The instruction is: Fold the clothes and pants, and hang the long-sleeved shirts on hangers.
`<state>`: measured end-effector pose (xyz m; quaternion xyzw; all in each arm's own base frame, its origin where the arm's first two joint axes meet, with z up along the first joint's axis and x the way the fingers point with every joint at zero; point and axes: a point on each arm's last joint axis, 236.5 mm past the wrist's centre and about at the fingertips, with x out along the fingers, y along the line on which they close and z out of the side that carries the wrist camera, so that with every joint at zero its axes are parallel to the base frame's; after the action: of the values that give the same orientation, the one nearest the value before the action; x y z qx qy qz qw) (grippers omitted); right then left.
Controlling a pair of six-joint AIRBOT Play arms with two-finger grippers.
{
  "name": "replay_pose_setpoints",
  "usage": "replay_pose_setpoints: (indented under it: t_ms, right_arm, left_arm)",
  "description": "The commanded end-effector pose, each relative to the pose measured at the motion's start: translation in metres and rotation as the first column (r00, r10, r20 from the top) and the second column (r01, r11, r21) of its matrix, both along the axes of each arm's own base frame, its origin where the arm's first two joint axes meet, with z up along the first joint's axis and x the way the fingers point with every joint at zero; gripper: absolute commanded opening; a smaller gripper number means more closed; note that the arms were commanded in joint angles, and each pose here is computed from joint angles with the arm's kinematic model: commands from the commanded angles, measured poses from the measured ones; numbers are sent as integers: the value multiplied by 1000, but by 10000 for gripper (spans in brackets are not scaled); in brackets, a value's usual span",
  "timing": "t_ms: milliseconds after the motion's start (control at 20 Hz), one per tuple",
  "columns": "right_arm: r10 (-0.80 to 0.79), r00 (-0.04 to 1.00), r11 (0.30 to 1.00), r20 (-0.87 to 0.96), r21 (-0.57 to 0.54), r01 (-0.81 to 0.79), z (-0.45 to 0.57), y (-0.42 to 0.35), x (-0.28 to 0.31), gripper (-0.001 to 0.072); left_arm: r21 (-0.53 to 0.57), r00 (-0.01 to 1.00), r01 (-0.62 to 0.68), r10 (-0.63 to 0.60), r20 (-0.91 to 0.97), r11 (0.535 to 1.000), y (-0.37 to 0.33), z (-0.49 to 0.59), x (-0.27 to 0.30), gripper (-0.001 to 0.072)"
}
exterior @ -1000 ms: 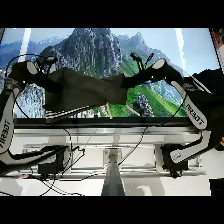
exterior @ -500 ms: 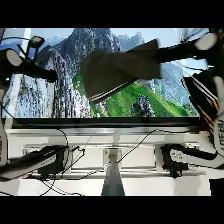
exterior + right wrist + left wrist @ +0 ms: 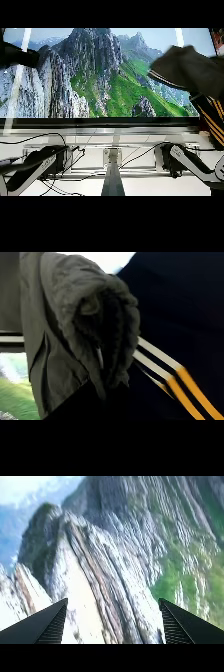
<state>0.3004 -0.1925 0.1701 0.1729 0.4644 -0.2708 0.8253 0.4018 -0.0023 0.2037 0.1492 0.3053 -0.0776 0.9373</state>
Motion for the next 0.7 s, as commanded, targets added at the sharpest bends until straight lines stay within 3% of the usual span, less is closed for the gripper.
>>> replay_pose_setpoints:
  t_ms: [0,200,350,500,550,650]
  right_arm:
    - [-481,877,877,10,0,481,17,-57,-90,22]
    - [-759,632,640,154,5,768,51,-88,-163,22]
    - [-845,483,502,228,30,864,67,-95,-205,23]
    - [-866,440,460,238,33,887,69,-100,-219,53]
    - [-867,440,460,234,39,887,67,-101,-218,134]
    - [-850,465,495,246,76,865,66,-101,-203,219]
  left_arm:
    - [2,997,-6,6,81,1000,1,22,0,640]
    - [2,997,-6,6,80,1000,1,22,0,640]
    - [2,997,-6,6,80,1000,1,22,0,640]
    - [2,997,-6,6,80,1000,1,22,0,640]
    - [2,997,-6,6,80,1000,1,22,0,640]
    - [2,997,-6,6,80,1000,1,22,1,640]
